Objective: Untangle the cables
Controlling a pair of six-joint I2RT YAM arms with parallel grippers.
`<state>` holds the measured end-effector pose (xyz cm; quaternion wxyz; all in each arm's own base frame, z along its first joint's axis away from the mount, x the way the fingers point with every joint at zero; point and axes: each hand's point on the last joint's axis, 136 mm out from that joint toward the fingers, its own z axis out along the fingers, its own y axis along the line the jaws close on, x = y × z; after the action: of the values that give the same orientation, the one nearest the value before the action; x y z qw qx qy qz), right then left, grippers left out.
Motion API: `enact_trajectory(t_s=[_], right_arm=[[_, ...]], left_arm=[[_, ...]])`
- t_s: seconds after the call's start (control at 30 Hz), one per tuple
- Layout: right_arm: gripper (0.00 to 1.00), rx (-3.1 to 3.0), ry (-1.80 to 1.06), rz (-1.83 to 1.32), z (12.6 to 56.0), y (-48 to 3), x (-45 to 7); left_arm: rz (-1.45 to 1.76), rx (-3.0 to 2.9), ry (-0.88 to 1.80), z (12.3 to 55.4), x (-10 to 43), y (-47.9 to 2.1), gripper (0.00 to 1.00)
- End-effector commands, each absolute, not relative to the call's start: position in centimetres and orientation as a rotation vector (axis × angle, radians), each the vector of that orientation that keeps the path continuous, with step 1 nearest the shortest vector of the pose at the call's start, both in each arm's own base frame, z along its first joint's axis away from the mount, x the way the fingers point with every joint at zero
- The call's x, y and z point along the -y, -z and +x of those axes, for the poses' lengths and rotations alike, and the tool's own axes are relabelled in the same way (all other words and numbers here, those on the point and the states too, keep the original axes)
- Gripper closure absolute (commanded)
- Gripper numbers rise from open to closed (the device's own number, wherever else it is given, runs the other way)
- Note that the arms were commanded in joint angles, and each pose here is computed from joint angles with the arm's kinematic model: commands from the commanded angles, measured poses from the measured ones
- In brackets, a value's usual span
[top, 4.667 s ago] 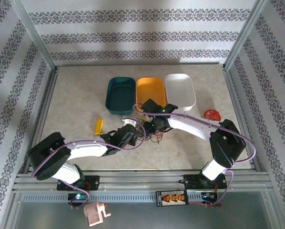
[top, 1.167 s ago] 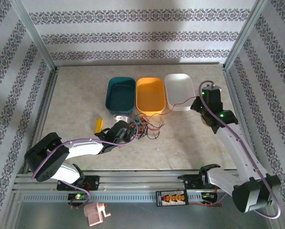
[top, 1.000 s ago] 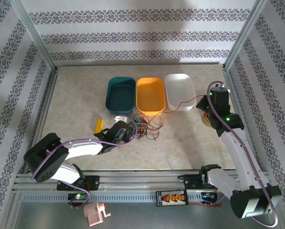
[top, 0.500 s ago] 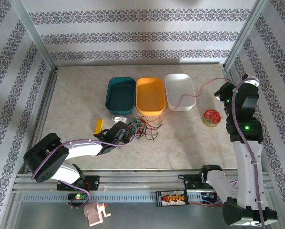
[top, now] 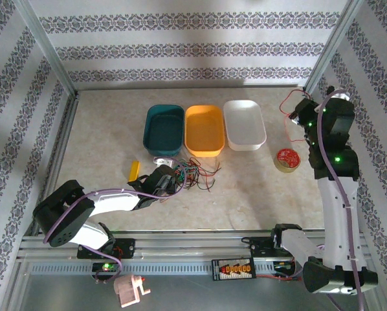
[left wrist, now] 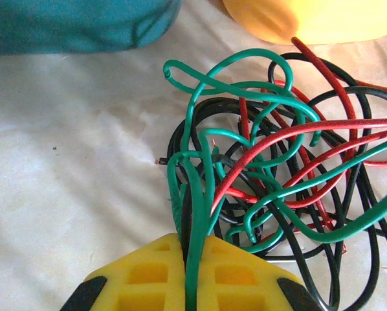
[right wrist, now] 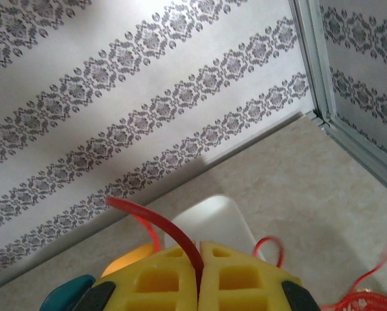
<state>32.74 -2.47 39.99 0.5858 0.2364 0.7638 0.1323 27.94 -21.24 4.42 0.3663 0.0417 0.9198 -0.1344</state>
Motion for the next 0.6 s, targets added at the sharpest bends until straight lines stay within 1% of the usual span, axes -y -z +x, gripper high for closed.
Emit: enact_trajectory(t_s=[0.0, 0.13, 0.3, 0.43, 0.57], right_arm=[[1.00, -1.750, -0.266, 0.510, 33.5, -42.1, 2.9], [1.00, -1.731, -0.254, 0.486, 35.5, -43.7, 2.9], [1.00, -1.769, -0.257, 0.430, 38.9, -43.4, 1.4], [1.00, -1.829, -0.258, 0.397, 41.5, -41.5, -0.1], [1.00, -1.909, -0.225, 0.412, 43.6, -37.9, -0.6]], left_arm=[[0.149, -2.402, 0.338, 27.8, 21.2, -3.6, 1.00], [0.162, -2.399, 0.357, 27.8, 21.6, -3.6, 1.00], [0.163, -2.388, 0.372, 27.9, 21.8, -3.8, 1.00], [0.166, -2.386, 0.374, 27.9, 21.9, -3.8, 1.00], [0.167, -2.384, 0.379, 27.9, 21.9, -3.9, 1.00]])
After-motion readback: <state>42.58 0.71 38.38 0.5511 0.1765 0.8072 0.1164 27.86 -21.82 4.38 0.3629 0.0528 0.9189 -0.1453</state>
